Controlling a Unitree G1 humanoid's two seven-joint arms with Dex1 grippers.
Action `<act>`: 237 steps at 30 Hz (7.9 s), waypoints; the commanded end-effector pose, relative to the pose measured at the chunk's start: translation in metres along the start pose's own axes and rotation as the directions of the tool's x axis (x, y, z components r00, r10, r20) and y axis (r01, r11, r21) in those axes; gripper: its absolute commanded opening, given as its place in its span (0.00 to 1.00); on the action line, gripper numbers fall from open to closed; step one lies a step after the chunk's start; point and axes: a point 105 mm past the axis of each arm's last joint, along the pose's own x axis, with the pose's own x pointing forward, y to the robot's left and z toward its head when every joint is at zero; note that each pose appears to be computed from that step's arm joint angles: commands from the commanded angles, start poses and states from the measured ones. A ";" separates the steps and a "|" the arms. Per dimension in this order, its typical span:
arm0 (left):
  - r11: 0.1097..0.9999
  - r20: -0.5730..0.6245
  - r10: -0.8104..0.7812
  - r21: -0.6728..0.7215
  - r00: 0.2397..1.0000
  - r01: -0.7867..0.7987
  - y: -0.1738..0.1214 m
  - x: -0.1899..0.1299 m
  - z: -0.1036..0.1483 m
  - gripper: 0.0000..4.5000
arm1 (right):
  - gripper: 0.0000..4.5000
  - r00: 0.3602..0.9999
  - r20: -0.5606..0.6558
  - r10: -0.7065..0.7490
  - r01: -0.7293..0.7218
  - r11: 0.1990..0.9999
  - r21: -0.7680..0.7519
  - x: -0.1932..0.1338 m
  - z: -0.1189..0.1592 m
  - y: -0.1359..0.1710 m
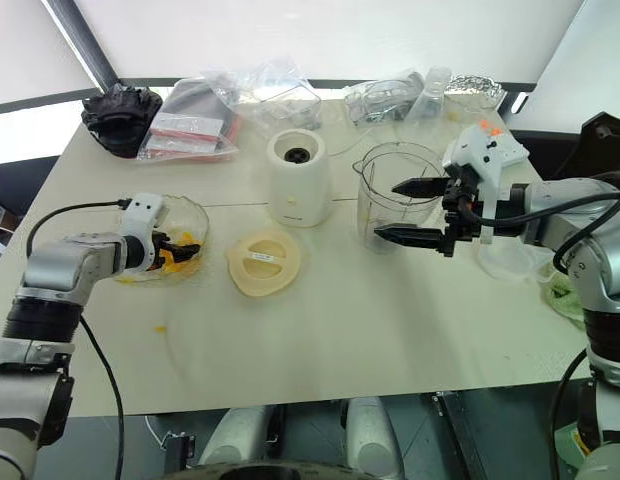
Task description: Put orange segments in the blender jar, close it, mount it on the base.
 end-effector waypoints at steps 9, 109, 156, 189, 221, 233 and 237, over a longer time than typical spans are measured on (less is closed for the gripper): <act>0.999 0.029 -0.004 0.046 1.000 0.003 0.002 0.008 0.014 0.88 | 1.00 1.000 0.021 -0.013 0.015 0.998 -0.063 -0.002 0.013 0.002; 0.983 0.042 0.171 -0.075 0.984 -0.168 0.017 0.006 -0.007 0.02 | 1.00 1.000 0.006 0.001 0.000 0.997 -0.077 0.007 0.010 0.003; 0.809 0.685 -0.579 0.549 0.441 0.211 -0.184 -0.101 0.277 0.02 | 1.00 0.978 0.063 -0.199 0.201 0.979 -0.023 -0.015 -0.002 0.024; 0.512 0.344 -0.849 0.722 0.400 0.465 -0.323 -0.018 0.228 0.22 | 1.00 0.816 0.072 -0.573 0.561 0.816 0.139 -0.051 -0.027 0.091; 0.680 0.476 -0.720 0.630 0.505 0.375 -0.165 -0.027 0.208 0.98 | 1.00 0.683 -0.068 -0.728 0.725 0.662 0.193 -0.076 -0.074 0.076; 0.723 0.369 -0.662 0.545 0.652 0.424 -0.148 -0.024 0.092 0.98 | 1.00 0.493 -0.181 -0.851 0.868 0.470 0.159 -0.112 -0.118 0.039; 0.741 0.363 -0.648 0.504 0.670 0.444 -0.154 -0.022 0.073 0.98 | 1.00 0.394 -0.202 -0.897 0.918 0.376 0.125 -0.130 -0.127 0.024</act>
